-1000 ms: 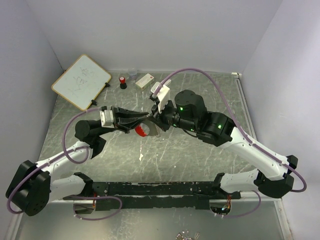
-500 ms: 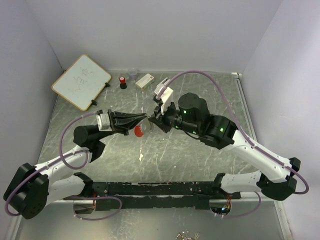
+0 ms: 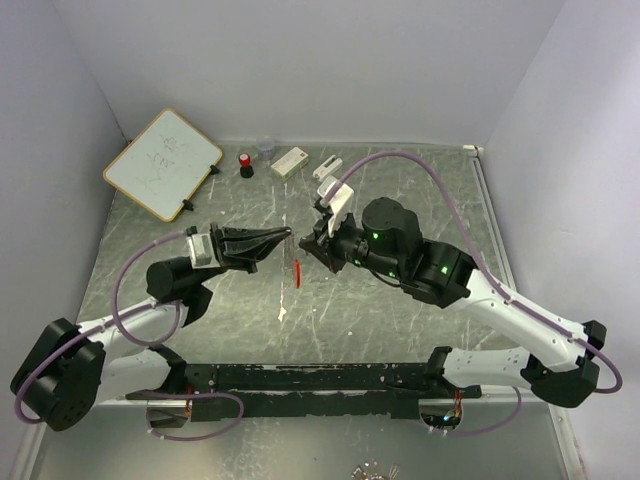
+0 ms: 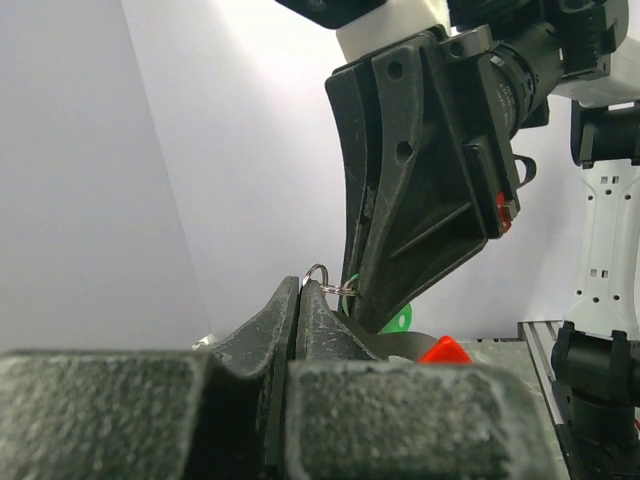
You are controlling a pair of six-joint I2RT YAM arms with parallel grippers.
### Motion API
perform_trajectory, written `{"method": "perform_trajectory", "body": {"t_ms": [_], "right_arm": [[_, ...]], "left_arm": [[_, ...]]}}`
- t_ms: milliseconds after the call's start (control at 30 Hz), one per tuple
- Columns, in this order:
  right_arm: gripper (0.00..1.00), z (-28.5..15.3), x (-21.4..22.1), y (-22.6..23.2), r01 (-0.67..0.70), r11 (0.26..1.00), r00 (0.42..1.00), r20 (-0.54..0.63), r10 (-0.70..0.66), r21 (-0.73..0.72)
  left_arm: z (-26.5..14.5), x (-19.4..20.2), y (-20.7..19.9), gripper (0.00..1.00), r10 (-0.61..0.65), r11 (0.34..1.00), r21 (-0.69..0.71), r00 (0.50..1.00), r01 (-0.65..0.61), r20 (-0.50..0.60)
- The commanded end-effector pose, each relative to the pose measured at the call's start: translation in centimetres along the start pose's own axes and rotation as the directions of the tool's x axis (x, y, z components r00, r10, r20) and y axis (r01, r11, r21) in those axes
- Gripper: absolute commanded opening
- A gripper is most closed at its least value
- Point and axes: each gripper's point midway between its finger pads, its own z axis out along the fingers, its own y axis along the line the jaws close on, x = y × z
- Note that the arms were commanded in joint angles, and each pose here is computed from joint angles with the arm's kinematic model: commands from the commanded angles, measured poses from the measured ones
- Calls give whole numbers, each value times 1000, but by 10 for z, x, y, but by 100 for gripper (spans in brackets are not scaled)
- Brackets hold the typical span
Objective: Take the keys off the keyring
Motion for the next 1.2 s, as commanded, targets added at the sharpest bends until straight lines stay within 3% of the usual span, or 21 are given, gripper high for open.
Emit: {"method": "perform_trajectory", "body": {"t_ms": [0, 167, 867, 1167], "right_arm": [[0, 0, 5, 4, -15, 1000, 1000, 8, 16, -23], [0, 10, 11, 10, -25, 998, 1000, 0, 25, -53], [0, 32, 23, 23, -28, 992, 1000, -4, 28, -122], [0, 30, 20, 30, -36, 987, 999, 8, 37, -158]], "left_arm": [[4, -36, 6, 7, 69, 997, -42, 985, -63, 161], [1, -38, 5, 7, 13, 999, -44, 979, -4, 205], [-2, -71, 1, 7, 75, 996, -72, 956, -57, 283], [-9, -65, 16, 7, 121, 982, -172, 953, -75, 277]]}}
